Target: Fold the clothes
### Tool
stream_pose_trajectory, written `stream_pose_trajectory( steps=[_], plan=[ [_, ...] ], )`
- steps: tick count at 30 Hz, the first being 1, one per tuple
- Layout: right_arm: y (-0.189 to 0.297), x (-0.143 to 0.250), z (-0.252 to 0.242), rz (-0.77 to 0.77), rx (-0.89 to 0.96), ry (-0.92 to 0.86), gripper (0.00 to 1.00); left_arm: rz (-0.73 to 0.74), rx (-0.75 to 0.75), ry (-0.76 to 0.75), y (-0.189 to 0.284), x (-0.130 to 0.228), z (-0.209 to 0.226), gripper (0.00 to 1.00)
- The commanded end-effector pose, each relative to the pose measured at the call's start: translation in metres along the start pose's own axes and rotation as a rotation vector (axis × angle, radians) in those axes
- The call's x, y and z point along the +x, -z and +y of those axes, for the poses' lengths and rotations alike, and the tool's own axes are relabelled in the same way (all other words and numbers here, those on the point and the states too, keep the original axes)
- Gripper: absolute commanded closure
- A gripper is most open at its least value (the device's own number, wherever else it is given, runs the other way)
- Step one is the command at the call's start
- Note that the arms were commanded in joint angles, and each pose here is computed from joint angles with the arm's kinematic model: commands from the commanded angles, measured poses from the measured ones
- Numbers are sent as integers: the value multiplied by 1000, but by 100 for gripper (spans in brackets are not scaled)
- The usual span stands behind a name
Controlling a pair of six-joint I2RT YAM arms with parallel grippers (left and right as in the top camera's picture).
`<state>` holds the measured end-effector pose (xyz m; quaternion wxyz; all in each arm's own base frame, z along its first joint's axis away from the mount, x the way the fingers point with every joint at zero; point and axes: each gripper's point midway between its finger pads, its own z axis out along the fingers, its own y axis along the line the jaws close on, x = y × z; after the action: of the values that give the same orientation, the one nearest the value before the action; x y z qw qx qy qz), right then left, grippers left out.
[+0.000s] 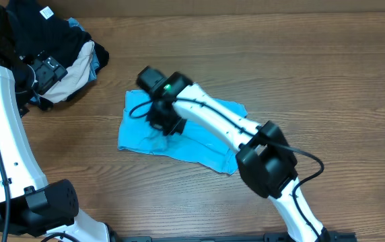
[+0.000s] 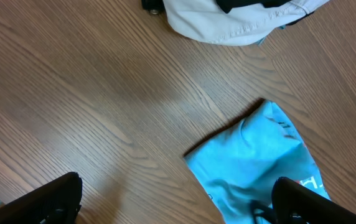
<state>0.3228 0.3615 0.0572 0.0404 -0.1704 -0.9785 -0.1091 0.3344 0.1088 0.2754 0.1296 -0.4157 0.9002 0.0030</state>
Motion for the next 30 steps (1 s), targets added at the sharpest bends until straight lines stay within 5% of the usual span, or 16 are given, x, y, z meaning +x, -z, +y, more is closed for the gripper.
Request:
stream_pose_trajectory(
  steps=[1, 5, 10, 14, 30],
  plan=[
    [20, -42, -23, -83, 41, -58, 82, -14, -12, -22, 1, -1, 2, 0],
    [30, -46, -19, -96, 14, -54, 76, -14, -12, -22, 1, -1, 2, 0],
    [50, -24, 72, 23, -422, 320, 75, -21, -9, -22, 1, -3, 1, 0],
    [59, -26, 91, -8, -512, 402, 75, -22, -11, -22, 1, -3, 2, 0],
    [-24, -107, 6, -123, -180, 303, 54, -20, -12, -30, 1, -3, 2, 0]
  ],
)
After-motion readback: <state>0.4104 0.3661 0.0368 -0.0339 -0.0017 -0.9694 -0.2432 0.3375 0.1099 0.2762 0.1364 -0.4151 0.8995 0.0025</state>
